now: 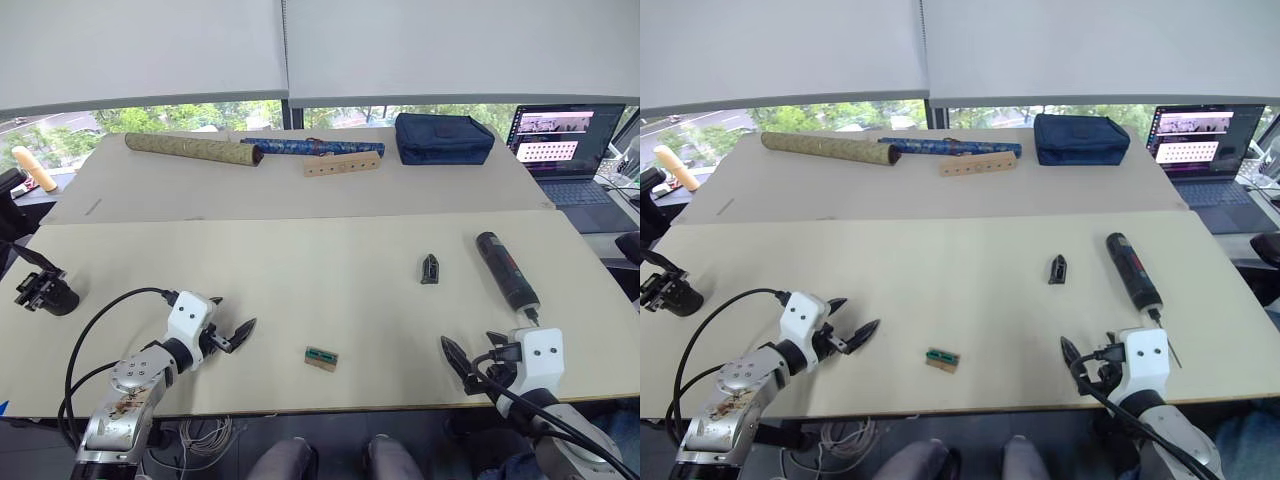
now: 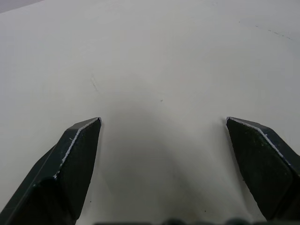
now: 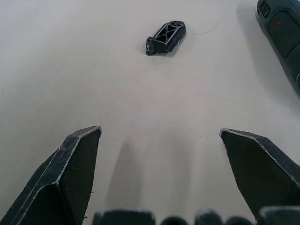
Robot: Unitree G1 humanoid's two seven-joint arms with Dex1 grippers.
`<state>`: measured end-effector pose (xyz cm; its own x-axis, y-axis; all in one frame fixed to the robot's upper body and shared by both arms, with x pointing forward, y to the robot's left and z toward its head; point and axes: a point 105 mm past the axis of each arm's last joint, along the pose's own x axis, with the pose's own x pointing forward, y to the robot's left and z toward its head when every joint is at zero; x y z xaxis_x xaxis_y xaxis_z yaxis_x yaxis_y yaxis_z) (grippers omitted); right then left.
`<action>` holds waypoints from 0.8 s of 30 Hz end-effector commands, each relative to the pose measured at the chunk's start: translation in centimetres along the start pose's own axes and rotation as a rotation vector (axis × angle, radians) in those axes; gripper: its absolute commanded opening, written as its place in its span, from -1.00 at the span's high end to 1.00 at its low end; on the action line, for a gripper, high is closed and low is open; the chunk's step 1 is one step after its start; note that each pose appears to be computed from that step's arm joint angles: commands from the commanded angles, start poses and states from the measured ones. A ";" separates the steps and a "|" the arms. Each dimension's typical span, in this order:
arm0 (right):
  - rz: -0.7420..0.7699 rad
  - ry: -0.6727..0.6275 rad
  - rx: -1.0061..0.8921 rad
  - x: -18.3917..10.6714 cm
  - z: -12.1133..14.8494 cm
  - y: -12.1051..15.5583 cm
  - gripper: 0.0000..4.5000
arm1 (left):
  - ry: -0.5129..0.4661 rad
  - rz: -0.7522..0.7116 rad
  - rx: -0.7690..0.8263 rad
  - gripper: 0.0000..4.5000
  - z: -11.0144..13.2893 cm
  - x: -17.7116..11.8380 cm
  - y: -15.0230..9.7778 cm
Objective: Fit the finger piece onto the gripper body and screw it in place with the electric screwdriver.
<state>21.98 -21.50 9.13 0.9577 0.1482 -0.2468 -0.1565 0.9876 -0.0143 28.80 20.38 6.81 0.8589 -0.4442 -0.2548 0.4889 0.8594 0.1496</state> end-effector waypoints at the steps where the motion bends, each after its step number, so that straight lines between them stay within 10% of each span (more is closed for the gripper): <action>1: 0.018 -0.056 -0.048 0.2 1.7 -0.3 -0.99 | -0.050 0.048 0.009 -1.00 1.4 0.0 0.6; 13: 0.796 -0.268 -0.265 4.1 13.0 8.3 -0.99 | 0.021 0.619 -0.182 -1.00 -3.2 -8.3 9.7; 24: 1.056 -0.268 -0.294 3.6 14.4 13.6 -0.99 | 0.016 0.899 -0.237 -1.00 -4.4 -11.2 17.2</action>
<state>27.06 -7.21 21.29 0.3518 0.9333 -0.0727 -0.9300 0.3396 -0.1405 26.89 40.18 7.11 0.9051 0.3825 -0.1857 -0.3737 0.9240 0.0816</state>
